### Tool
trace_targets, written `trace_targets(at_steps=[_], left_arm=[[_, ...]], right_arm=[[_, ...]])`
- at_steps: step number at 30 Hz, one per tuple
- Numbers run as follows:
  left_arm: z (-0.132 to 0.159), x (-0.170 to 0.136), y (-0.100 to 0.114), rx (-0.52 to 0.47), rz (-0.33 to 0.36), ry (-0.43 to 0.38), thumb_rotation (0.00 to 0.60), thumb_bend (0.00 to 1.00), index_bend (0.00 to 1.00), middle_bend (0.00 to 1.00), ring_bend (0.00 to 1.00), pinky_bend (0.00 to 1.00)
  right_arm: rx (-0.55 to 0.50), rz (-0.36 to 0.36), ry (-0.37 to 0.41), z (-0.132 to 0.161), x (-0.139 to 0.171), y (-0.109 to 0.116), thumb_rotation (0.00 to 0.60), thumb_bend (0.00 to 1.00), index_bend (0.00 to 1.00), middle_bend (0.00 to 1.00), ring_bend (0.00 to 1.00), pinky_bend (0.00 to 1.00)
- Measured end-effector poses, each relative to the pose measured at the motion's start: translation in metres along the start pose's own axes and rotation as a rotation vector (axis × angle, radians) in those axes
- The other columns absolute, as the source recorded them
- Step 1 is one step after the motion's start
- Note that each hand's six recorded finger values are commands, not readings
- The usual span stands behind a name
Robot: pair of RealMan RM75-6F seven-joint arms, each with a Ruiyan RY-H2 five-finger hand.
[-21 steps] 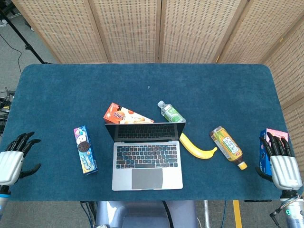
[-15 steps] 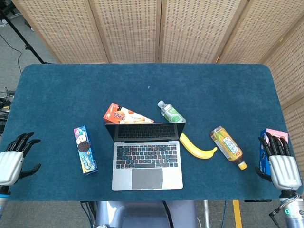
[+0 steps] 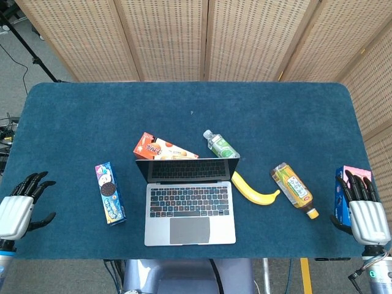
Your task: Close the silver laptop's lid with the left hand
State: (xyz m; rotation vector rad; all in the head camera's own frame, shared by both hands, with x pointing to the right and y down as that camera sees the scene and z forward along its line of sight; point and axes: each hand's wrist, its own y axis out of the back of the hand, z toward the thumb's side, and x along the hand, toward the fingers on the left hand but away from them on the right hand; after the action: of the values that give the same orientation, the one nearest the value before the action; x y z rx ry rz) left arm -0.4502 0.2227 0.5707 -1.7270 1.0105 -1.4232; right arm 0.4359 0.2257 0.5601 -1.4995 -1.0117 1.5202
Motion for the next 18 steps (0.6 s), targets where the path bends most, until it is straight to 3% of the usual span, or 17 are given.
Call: trace_targets(at_steps=[18], left_arm=[[0.013, 0.009, -0.002, -0.011, 0.002, -0.038, 0.6, 0.19, 0.24, 0.14, 0.09, 0.2]], right_arm=[[-0.011, -0.027, -0.024, -0.007, 0.001, 0.008, 0.6, 0.24, 0.07, 0.0, 0.0, 0.0]])
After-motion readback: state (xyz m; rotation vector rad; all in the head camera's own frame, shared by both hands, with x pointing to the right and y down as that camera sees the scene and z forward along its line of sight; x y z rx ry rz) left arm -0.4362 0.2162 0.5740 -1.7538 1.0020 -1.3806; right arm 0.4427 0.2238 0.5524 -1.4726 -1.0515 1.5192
